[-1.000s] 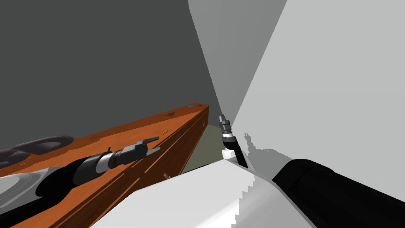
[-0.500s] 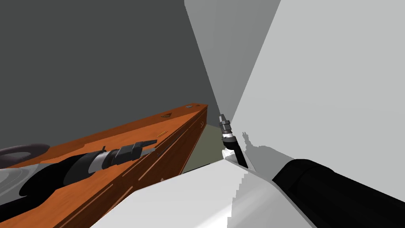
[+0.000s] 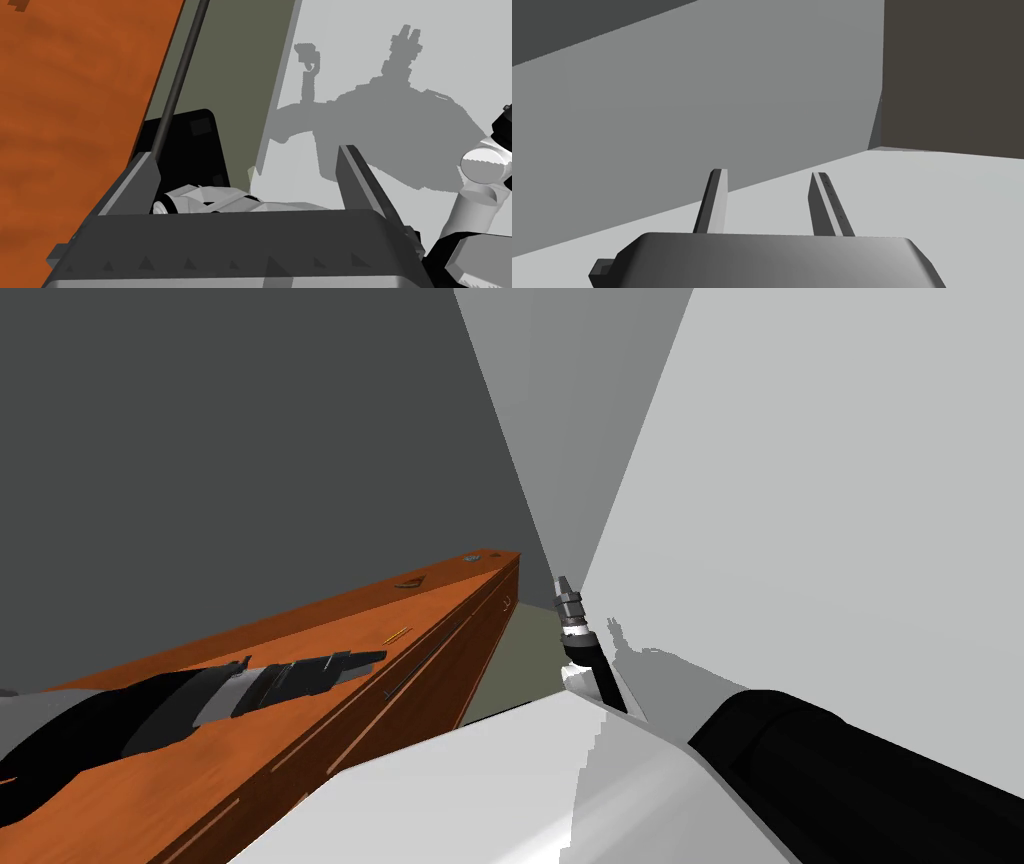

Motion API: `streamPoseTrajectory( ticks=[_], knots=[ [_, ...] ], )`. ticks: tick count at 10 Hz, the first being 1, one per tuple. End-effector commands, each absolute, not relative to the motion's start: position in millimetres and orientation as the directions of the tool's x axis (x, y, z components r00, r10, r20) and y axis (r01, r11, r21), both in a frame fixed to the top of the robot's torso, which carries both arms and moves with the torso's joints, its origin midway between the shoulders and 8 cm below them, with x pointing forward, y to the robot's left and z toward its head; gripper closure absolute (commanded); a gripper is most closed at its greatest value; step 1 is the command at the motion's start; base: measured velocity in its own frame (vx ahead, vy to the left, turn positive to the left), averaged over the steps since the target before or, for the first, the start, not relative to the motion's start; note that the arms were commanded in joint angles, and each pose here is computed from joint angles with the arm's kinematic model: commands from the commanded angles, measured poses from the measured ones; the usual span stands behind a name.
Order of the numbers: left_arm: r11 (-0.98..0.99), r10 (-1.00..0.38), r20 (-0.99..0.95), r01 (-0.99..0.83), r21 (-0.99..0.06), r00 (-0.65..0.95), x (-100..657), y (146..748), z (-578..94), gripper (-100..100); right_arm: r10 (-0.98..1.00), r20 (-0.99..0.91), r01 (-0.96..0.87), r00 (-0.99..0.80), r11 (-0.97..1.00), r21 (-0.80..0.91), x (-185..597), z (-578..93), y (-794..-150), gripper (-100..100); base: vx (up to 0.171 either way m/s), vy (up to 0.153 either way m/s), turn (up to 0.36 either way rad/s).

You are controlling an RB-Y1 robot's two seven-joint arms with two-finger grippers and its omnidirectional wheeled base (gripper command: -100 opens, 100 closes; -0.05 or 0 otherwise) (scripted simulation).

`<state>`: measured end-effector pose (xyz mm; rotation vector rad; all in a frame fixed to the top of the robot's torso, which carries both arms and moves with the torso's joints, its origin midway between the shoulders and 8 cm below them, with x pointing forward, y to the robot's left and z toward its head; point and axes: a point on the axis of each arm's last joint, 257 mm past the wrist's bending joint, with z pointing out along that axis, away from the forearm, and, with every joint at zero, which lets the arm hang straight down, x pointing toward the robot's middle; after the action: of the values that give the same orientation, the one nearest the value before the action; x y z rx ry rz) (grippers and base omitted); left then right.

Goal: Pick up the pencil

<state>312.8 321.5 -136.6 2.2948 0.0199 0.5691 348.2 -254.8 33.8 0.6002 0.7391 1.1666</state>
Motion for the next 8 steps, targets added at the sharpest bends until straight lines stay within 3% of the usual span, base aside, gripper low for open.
streamPoseTrajectory(
  ticks=[1,8],
  knots=[
    [-0.747,0.132,0.425,-0.192,0.636,0.896,313.3,330.8,-138.2,-100,0.956,-0.201,-0.590,0.214,0.290,0.753,348.2,33.8,-254.8,0,0.038,-0.007,-0.066],
    [-0.900,-0.177,0.448,-0.329,0.288,0.876,309.5,408.0,-148.0,-100,0.956,-0.201,-0.590,0.214,0.290,0.753,348.2,33.8,-254.8,0,0.052,-0.010,-0.115]
  ],
)
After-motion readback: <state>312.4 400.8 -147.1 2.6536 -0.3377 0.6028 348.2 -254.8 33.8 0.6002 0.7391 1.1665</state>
